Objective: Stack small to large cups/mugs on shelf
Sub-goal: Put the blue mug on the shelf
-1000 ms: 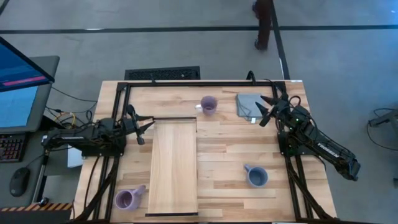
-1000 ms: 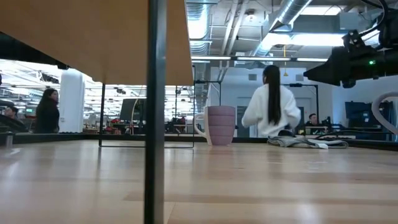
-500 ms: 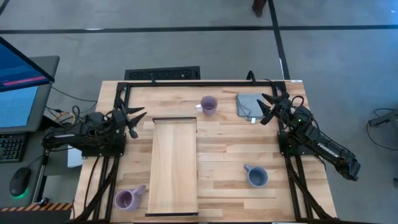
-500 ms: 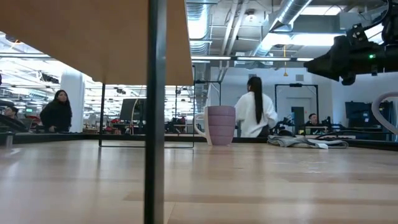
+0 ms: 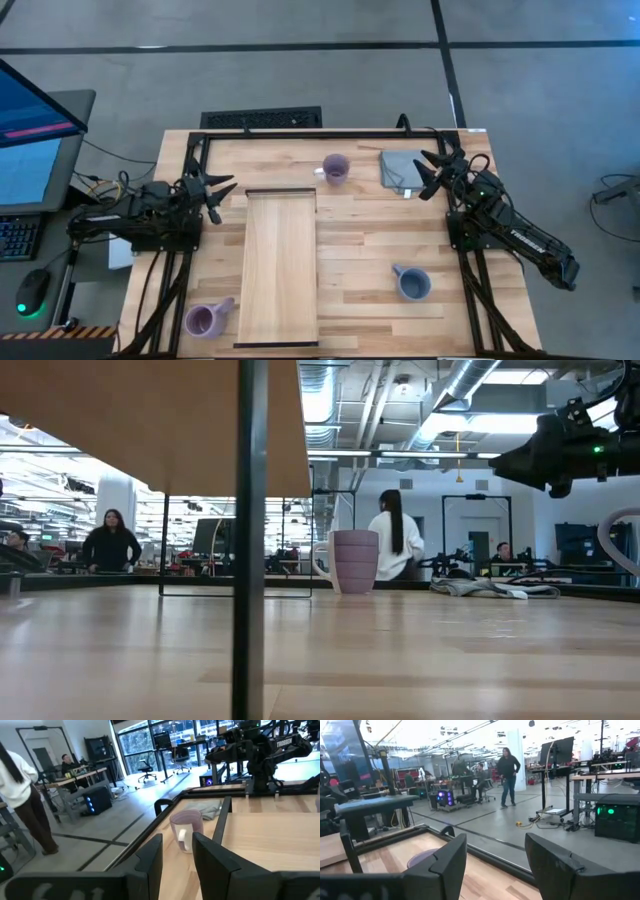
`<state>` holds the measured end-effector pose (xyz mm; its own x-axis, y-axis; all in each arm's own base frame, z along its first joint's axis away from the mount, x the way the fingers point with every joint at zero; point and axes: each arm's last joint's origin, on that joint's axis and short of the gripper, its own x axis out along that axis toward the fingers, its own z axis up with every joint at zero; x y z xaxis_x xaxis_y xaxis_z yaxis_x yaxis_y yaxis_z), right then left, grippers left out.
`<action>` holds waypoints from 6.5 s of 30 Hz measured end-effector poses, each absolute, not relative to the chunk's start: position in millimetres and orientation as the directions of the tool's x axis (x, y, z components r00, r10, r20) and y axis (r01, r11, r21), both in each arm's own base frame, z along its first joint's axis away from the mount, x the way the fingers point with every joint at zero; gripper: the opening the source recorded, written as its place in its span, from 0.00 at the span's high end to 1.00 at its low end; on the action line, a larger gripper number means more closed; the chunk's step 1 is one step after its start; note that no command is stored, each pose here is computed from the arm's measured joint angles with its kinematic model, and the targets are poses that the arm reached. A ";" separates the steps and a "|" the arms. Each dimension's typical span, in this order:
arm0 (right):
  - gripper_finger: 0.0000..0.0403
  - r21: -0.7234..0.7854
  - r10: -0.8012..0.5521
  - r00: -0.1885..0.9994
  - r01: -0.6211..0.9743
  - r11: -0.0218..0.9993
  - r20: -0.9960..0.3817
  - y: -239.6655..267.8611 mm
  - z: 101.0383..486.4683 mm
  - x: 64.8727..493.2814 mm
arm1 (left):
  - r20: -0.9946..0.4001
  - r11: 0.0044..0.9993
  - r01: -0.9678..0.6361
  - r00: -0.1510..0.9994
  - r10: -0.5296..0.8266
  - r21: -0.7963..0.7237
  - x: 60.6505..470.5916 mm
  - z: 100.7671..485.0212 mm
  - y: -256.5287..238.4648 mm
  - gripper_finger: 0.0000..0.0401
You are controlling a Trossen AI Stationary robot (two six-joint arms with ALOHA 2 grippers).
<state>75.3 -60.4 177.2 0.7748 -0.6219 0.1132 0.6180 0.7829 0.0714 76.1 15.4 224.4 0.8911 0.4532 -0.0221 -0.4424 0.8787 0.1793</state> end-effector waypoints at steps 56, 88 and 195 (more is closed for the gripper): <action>0.44 -0.147 -0.347 0.902 0.318 0.937 -0.257 -83.8 312.5 192.8 | -0.060 0.891 -0.449 0.890 0.453 0.066 75.8 220.9 15.4 0.75; 0.44 0.099 -0.320 0.756 0.450 0.887 -0.571 -98.0 322.6 275.8 | -0.269 0.892 -0.423 0.851 0.451 0.160 71.9 199.1 15.2 0.75; 0.44 0.001 -0.282 0.665 0.391 0.921 -0.692 -92.5 310.6 267.4 | -0.110 0.943 -0.327 0.937 0.331 0.059 82.0 205.0 12.0 0.75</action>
<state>267.4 -92.5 310.6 0.6651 -0.2816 -0.6916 0.3906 0.9206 0.0009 82.0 12.0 205.0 0.9371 0.3313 -0.1100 -0.3266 0.9433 0.0589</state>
